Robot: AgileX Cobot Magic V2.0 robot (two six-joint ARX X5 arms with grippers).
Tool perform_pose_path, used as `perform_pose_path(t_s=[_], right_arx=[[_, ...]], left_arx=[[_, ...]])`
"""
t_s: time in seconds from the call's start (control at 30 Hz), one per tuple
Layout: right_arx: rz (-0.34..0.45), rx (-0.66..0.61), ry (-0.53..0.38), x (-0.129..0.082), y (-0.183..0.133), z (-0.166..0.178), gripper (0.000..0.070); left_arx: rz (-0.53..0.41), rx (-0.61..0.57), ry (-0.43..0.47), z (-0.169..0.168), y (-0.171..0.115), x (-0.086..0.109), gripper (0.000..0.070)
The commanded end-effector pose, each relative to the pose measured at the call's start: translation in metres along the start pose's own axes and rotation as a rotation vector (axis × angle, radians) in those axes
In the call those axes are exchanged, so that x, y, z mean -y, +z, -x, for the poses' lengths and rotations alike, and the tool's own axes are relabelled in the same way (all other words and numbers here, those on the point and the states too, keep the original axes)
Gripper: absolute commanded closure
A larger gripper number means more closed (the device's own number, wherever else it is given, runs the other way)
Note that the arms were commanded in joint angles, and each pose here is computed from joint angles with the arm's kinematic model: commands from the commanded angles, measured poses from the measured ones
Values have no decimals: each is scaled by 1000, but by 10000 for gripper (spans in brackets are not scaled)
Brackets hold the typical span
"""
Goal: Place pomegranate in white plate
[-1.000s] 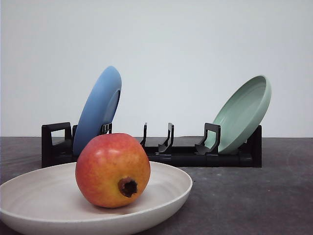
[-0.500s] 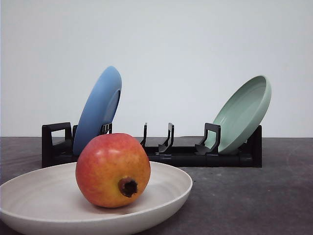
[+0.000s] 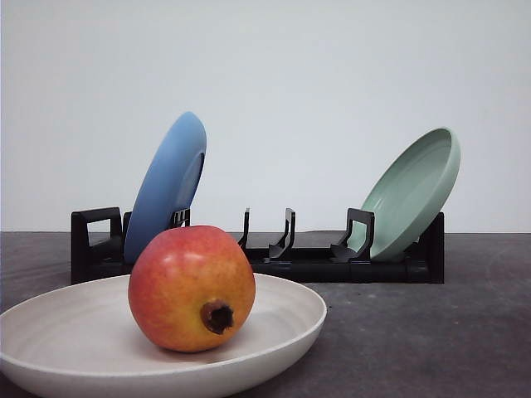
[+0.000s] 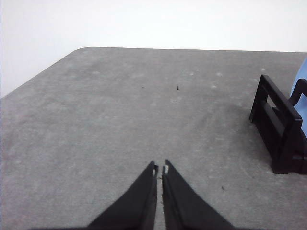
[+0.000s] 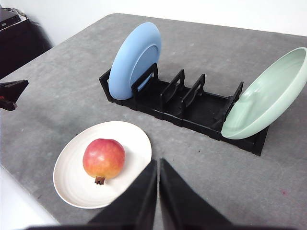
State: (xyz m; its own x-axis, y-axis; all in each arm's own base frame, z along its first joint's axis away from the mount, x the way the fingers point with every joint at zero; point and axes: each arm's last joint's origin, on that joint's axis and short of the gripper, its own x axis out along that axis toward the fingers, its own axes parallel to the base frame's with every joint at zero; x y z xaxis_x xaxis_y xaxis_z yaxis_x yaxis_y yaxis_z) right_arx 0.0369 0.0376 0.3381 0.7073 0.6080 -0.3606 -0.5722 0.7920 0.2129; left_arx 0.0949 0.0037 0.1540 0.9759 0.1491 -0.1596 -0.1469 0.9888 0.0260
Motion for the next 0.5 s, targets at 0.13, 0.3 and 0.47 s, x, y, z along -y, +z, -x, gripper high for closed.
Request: perform_pose_path(t_s=[0.13,0.3,0.47], right_arx=[[-20,26,-28,1,4,1,700],[34,63,-216,13,5,0,700],[128,197,-473,34,-12,-15,699]], left_arx=[[-8,-8,3,-1,-4,0,700],[-8,-8,3,-1,-4,0,700],[-8,-8,3,-1,-4,0,700]])
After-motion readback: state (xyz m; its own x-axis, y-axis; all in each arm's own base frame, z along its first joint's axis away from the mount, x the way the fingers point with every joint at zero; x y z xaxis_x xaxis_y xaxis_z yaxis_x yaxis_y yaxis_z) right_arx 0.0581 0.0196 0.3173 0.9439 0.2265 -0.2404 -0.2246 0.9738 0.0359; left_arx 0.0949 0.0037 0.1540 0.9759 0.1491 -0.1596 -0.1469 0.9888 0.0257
